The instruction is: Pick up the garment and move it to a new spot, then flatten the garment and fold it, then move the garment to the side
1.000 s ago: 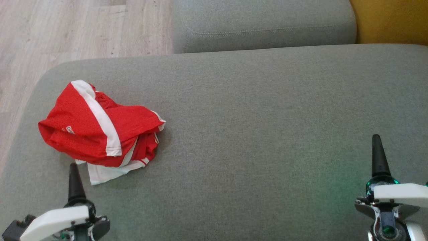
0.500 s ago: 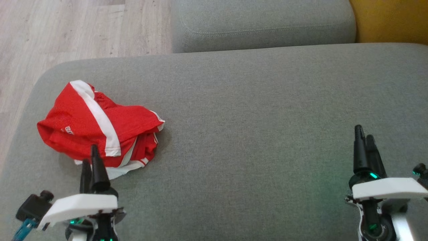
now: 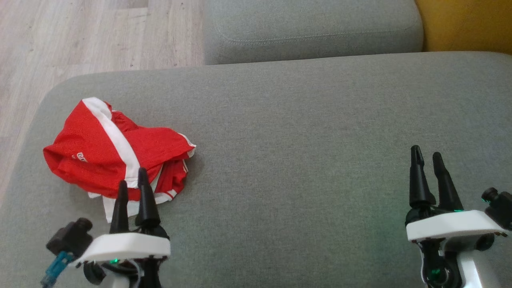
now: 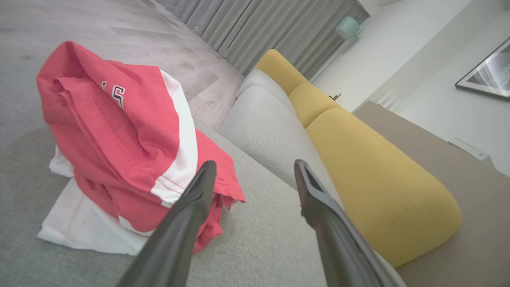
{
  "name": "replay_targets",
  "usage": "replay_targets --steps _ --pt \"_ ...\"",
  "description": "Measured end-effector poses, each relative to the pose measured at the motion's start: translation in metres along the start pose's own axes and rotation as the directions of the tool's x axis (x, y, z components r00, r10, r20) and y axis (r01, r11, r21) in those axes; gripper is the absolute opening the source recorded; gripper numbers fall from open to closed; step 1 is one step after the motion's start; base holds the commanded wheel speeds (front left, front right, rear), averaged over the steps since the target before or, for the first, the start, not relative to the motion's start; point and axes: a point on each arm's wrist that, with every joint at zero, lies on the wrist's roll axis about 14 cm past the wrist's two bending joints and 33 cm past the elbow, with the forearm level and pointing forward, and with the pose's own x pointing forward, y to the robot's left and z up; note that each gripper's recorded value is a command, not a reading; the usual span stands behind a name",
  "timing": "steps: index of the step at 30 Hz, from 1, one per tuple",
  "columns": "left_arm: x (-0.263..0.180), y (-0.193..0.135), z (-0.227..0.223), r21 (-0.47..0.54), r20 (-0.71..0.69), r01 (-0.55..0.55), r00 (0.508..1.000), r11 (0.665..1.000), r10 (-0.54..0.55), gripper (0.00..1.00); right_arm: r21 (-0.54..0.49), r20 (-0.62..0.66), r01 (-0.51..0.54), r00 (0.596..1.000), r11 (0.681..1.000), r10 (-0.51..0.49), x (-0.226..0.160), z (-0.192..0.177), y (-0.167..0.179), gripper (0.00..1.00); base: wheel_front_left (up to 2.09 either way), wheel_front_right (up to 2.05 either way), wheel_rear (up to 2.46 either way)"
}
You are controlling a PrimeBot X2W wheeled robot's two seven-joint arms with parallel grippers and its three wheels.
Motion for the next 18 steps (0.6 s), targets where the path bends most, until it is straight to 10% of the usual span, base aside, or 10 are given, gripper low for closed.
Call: replay_targets --steps 18 --pt "0.003 -0.021 -0.023 0.351 -0.057 0.100 0.995 0.931 -0.086 1.00 -0.254 0.011 -0.044 0.999 0.966 0.049 0.002 0.001 0.010 1.00 0.00 0.00 0.00"
